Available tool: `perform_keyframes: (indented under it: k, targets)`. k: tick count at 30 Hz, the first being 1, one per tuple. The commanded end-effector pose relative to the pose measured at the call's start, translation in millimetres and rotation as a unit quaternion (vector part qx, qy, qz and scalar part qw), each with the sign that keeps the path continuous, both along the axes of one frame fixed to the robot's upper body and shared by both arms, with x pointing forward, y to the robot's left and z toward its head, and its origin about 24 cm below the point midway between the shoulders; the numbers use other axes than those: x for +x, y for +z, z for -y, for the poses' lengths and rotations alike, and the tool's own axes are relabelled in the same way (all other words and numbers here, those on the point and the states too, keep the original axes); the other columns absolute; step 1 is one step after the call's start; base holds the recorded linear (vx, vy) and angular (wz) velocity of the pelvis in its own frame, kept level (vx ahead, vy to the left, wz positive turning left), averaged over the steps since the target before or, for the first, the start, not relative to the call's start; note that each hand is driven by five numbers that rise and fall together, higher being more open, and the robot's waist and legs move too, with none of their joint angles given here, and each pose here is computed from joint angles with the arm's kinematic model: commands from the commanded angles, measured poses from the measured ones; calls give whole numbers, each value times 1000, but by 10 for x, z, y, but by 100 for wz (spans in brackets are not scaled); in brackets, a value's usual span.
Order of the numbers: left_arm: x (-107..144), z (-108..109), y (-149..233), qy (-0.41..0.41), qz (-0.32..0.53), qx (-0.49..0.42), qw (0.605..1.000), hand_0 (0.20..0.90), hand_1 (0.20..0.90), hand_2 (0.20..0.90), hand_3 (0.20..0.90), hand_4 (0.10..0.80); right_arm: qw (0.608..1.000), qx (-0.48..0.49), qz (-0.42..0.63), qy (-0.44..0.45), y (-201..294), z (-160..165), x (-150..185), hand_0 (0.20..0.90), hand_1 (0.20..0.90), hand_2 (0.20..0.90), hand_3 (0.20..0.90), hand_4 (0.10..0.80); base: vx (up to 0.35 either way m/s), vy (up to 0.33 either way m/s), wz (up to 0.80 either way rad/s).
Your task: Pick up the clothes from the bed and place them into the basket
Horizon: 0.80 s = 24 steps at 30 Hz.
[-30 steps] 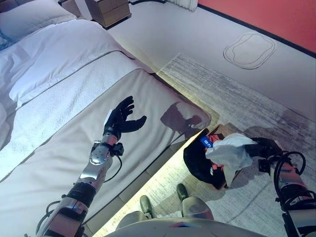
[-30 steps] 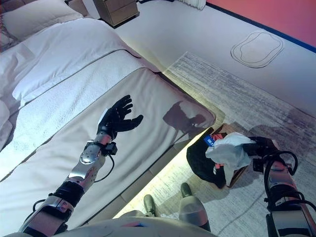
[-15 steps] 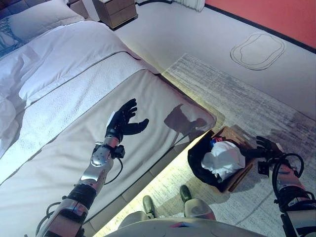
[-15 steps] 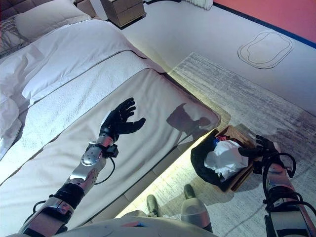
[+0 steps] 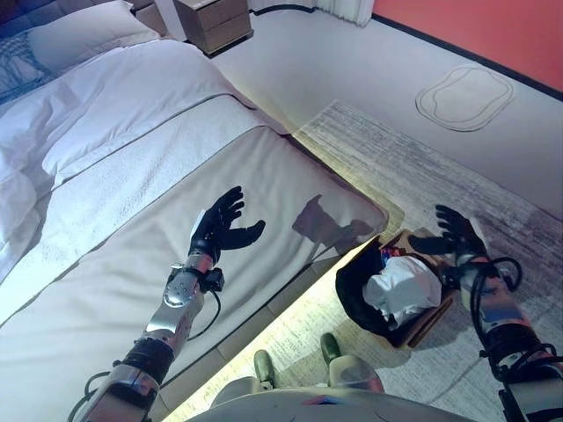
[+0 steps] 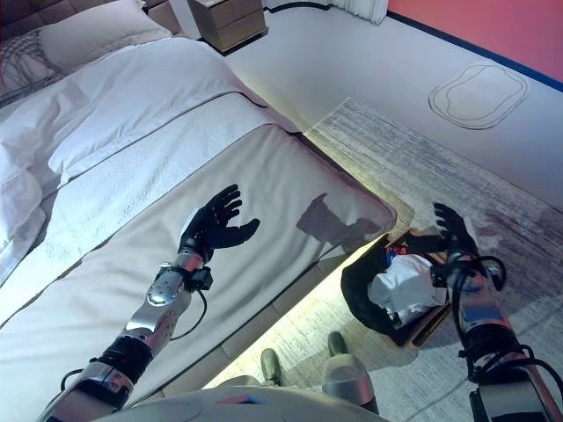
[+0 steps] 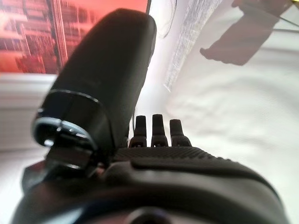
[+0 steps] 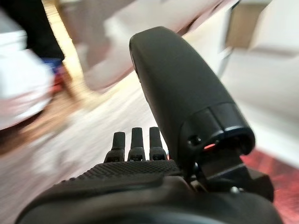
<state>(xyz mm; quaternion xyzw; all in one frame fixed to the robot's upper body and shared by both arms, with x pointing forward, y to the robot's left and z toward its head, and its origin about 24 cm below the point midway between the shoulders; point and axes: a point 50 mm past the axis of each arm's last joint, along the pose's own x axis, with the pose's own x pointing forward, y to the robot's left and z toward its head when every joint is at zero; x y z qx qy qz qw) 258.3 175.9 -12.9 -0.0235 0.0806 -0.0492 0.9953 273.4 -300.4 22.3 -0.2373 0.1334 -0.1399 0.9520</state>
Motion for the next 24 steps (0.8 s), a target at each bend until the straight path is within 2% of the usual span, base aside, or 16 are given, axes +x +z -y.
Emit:
perform_keyframes:
  k: [1, 3, 11, 17, 24]
  targets:
    - [63, 9, 51, 1, 25, 6, 1000, 900, 900, 900, 900, 800, 984, -64, 138, 97, 438, -431, 212, 900, 900, 900, 900, 800, 29, 53, 15]
    - [-22, 13, -40, 20, 15, 12, 1000, 900, 900, 900, 900, 800, 973, -87, 156, 147, 419, -705, 168, 900, 900, 900, 900, 800, 32, 52, 25]
    - [-243, -77, -238, 68, -20, -6, 998, 900, 900, 900, 900, 800, 965, -80, 134, 209, 115, -1086, -72, 900, 900, 900, 900, 800, 36, 26, 30]
    - [-333, -121, -338, 62, -48, -5, 997, 900, 900, 900, 900, 800, 968, -51, 79, 235, -82, -1209, -166, 900, 900, 900, 900, 800, 32, -20, 30]
    - [-353, -154, -366, 49, -64, -15, 997, 900, 900, 900, 900, 800, 966, -31, 70, 247, -147, -1325, -221, 900, 900, 900, 900, 800, 31, -20, 16]
